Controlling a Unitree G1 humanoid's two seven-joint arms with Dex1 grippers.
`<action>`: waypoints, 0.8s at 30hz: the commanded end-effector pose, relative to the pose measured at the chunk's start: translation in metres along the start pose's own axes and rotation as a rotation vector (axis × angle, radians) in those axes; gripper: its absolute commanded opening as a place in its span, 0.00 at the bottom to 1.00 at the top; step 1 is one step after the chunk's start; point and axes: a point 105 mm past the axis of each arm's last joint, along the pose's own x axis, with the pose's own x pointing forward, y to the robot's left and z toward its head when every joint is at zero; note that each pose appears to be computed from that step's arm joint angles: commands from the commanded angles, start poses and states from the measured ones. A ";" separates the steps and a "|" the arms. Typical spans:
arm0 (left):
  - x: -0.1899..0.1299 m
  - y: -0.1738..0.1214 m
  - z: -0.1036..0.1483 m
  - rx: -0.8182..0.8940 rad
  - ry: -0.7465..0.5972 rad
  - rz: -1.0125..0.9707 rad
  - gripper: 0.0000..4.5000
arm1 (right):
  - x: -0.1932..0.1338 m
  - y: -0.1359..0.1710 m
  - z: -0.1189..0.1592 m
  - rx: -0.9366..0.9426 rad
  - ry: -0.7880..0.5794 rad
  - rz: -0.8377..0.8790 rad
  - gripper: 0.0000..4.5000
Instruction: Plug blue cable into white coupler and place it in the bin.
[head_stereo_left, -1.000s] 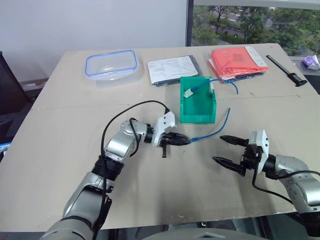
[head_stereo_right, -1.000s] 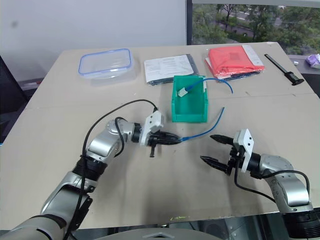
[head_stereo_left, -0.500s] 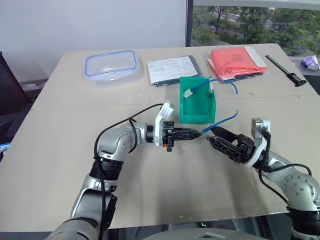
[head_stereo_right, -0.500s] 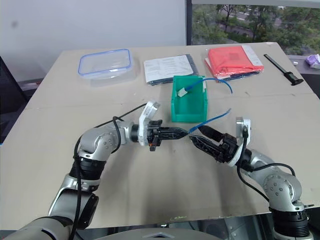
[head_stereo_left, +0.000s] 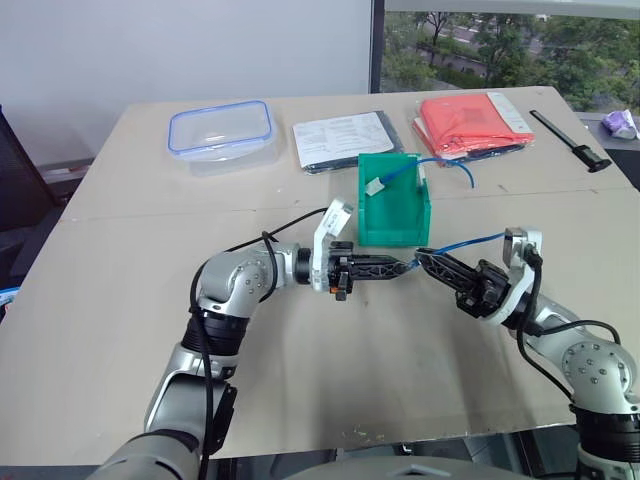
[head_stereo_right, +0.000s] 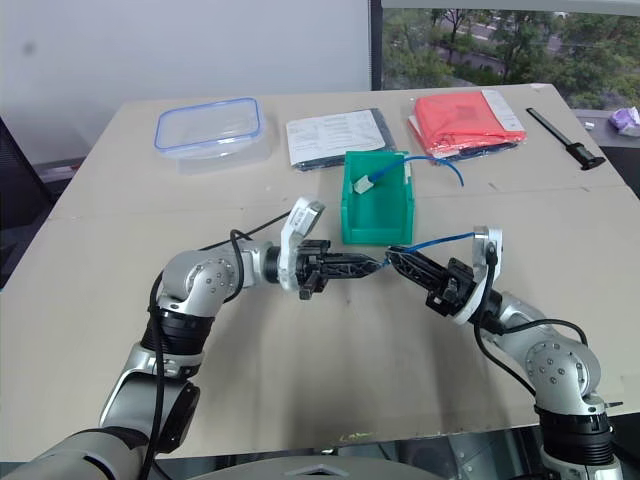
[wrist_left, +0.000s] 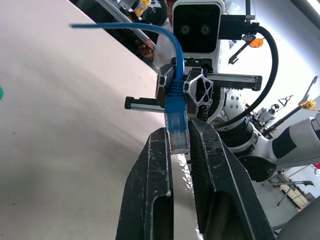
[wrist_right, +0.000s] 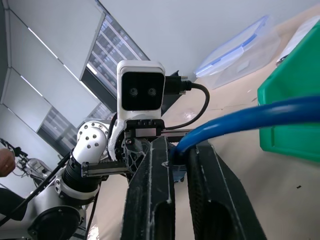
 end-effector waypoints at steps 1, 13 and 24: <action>0.002 -0.008 0.012 0.121 -0.026 -0.020 0.00 | 0.009 0.015 0.002 -0.001 -0.011 0.091 0.01; -0.023 -0.038 0.046 0.507 -0.129 0.189 0.53 | -0.007 -0.017 0.027 -0.115 -0.039 -0.016 0.00; -0.110 -0.073 0.041 0.998 -0.259 1.155 0.53 | -0.005 -0.045 0.043 -0.209 -0.039 -0.048 0.00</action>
